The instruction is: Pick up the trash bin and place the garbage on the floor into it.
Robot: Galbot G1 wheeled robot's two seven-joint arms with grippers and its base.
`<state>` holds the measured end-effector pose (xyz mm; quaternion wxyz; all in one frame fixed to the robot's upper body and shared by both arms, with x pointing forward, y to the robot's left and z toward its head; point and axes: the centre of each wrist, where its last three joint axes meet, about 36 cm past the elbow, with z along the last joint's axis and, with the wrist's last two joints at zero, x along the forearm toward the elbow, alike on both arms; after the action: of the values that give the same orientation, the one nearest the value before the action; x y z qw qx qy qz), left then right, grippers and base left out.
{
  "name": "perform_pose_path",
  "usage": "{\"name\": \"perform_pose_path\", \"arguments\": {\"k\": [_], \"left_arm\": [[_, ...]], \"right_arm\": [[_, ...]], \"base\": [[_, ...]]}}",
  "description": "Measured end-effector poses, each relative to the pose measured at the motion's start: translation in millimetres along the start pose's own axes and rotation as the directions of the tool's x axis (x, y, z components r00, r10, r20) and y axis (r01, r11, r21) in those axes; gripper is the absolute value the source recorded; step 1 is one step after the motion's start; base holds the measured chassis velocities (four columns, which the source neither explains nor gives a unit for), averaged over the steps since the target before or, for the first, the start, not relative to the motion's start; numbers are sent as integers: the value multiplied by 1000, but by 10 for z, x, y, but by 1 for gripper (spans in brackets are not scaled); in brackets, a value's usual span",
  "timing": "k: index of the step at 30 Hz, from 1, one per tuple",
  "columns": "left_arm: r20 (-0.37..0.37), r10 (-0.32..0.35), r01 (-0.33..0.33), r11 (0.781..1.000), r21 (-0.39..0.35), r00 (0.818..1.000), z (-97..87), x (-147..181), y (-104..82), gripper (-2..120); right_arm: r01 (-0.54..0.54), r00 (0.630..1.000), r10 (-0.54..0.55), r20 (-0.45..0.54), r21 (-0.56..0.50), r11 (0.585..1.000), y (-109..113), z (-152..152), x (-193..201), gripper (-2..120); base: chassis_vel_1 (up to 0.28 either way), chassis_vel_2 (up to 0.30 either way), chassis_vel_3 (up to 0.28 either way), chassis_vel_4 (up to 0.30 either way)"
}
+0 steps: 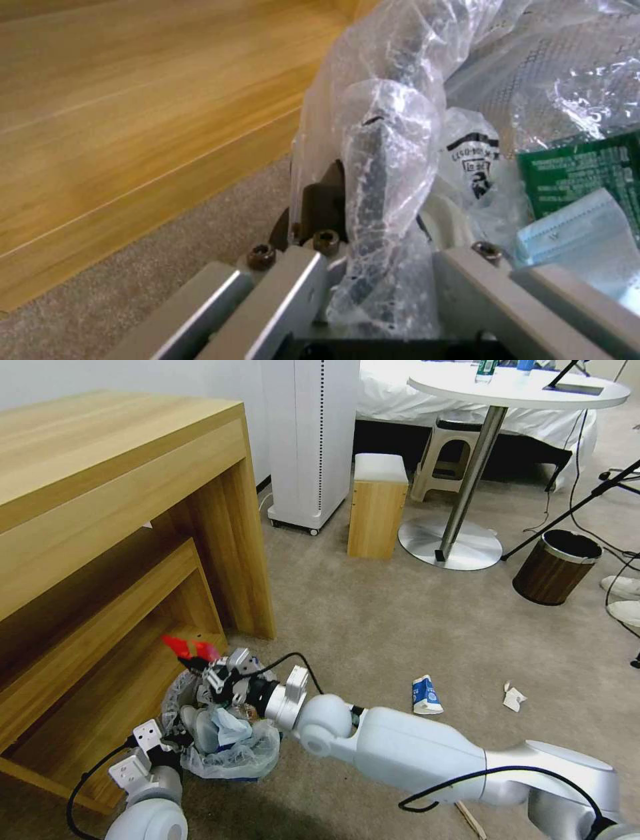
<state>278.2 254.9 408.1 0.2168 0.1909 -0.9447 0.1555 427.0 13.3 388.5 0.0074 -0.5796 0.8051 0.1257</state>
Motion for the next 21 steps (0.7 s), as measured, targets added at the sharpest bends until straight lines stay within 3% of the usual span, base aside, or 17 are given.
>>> {"name": "perform_pose_path", "arguments": {"k": [7,21], "left_arm": [[0,0,0,1000,1,1000,-2,-28,0,1],[1,1,-1,1000,1,1000,-5,-30,12,1]], "right_arm": [[30,997,-30,-64,11,999,147,259,119,0],[5,988,7,-152,75,997,7,639,400,0]], "base": [[0,0,0,0],[0,0,0,0]]}}
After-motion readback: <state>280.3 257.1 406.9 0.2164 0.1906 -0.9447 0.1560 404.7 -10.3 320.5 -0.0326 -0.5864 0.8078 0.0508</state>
